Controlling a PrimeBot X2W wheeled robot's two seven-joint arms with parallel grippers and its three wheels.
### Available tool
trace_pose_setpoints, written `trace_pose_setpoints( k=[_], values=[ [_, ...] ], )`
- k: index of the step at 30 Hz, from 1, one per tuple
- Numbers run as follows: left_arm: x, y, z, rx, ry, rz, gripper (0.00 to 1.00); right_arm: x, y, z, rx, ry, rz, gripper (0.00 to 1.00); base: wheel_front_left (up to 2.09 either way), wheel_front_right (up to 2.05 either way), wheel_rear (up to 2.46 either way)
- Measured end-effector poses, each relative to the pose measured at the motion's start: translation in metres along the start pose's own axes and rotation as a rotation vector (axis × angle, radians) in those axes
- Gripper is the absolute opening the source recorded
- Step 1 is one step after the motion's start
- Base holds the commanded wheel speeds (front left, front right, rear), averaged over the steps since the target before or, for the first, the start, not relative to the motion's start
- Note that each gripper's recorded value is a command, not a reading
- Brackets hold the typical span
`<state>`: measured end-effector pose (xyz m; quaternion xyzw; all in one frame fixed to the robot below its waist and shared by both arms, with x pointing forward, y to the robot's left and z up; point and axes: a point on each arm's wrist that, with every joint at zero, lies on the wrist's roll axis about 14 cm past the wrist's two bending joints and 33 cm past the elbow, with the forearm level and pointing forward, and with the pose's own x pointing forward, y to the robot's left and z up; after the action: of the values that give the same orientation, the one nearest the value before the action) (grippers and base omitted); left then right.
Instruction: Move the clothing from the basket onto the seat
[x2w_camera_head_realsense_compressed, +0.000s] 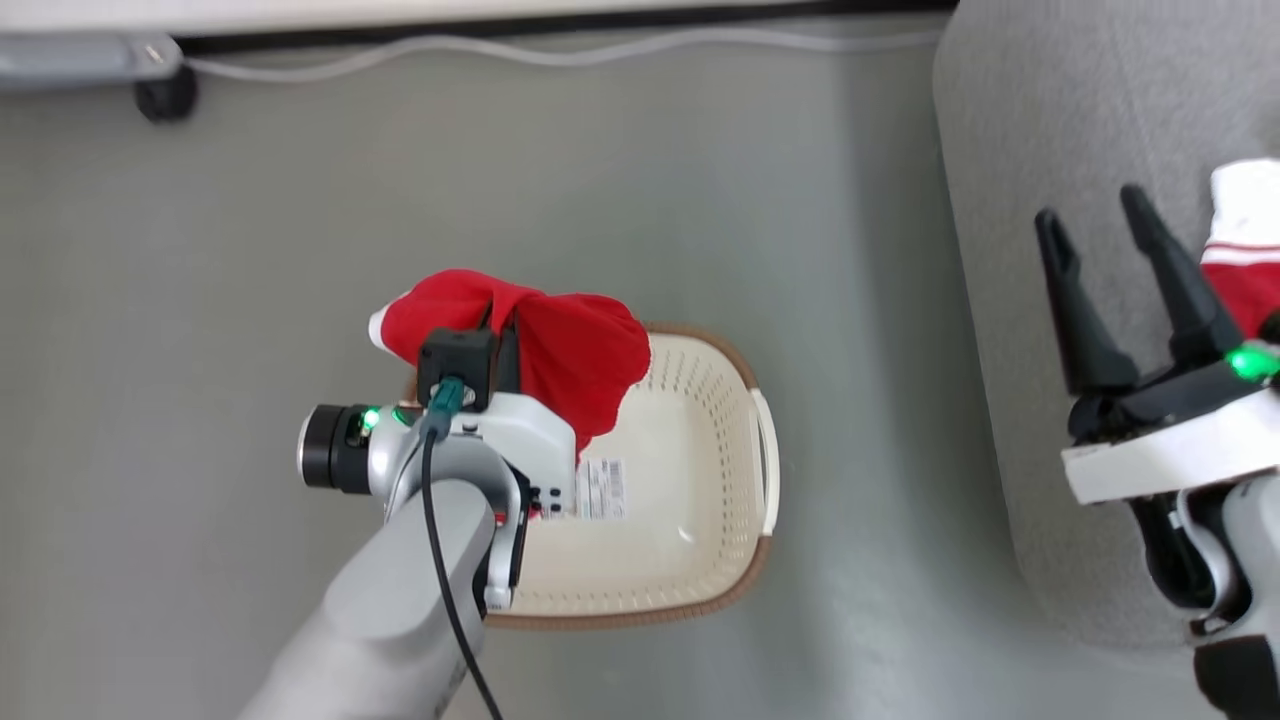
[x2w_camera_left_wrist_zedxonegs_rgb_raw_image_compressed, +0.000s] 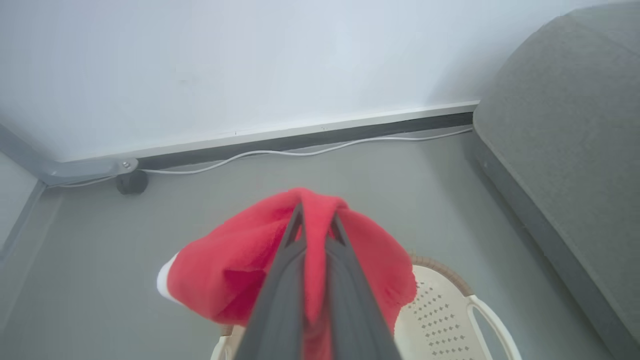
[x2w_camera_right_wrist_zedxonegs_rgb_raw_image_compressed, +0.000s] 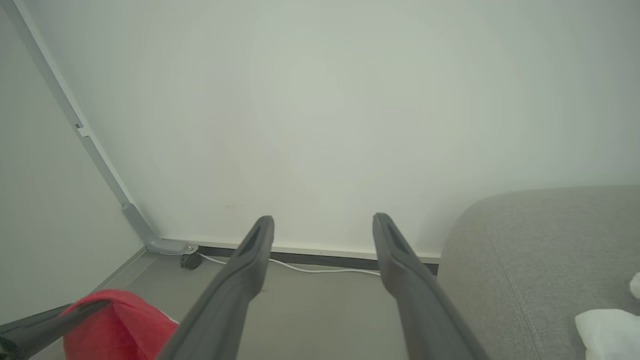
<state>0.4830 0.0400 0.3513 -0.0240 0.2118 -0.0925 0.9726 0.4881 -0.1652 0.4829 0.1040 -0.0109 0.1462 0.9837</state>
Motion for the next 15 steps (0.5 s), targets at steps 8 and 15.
trace_pose_setpoints(
  k=[8,15],
  values=[
    [-0.05,0.014,0.057,0.001,-0.209,0.024,0.0,-0.021,0.029,0.012,0.002,-0.009,0.023,1.0,0.0,0.0,0.0],
    [-0.095,0.025,0.098,0.025,-0.372,0.03,0.0,-0.036,0.052,0.017,0.001,-0.015,0.041,1.0,0.0,0.0,0.0]
  ],
)
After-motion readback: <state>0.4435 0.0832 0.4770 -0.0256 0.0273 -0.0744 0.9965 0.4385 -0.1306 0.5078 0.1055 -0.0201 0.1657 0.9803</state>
